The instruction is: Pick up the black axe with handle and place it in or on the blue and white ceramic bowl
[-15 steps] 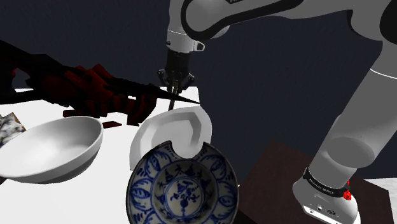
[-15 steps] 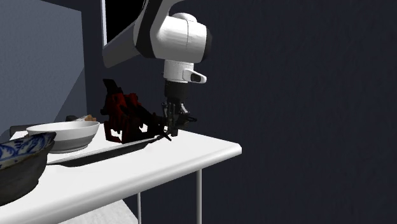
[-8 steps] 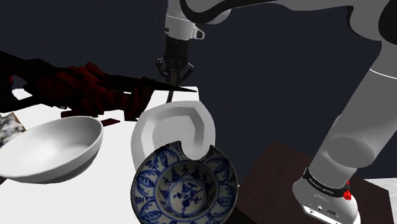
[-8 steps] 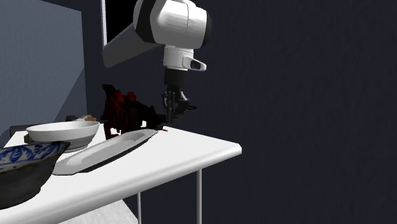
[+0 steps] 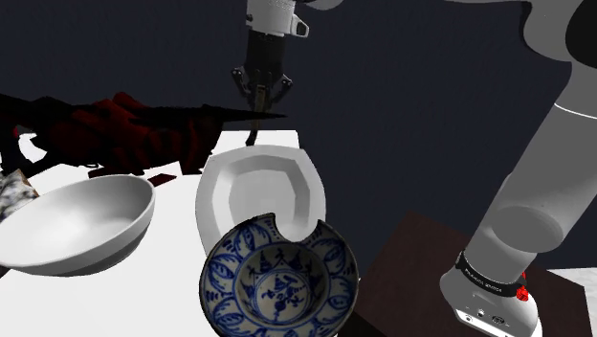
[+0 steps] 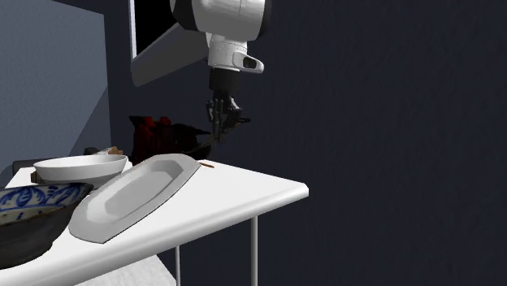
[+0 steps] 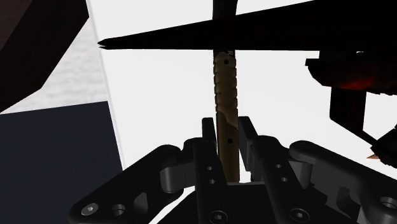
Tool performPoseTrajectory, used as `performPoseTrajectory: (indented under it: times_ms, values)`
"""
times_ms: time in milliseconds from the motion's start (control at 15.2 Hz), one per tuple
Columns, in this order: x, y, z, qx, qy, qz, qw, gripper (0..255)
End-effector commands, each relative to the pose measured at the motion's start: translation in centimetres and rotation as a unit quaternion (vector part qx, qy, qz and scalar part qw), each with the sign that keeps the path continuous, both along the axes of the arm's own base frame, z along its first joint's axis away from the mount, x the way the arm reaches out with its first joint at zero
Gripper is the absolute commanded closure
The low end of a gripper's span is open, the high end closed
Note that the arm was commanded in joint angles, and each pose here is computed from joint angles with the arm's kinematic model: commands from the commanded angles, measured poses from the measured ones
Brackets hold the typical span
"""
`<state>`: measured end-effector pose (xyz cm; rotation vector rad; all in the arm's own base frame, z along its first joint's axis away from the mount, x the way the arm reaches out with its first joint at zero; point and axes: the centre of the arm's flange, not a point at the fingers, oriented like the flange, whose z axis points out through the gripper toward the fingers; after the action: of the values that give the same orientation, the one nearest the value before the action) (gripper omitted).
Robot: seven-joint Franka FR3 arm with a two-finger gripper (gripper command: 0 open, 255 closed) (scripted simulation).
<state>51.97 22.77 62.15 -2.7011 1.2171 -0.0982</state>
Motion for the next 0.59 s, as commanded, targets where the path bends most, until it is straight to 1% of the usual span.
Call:
performPoseTrajectory:
  times_ms: [0,132,528]
  values:
    - [0.0,0.0,1.0,0.0,0.0,0.0,1.0,255]
    - [0.0,0.0,1.9,0.0,0.0,0.0,1.0,255]
    - [-6.2,4.9,1.8,0.0,0.0,0.0,1.0,255]
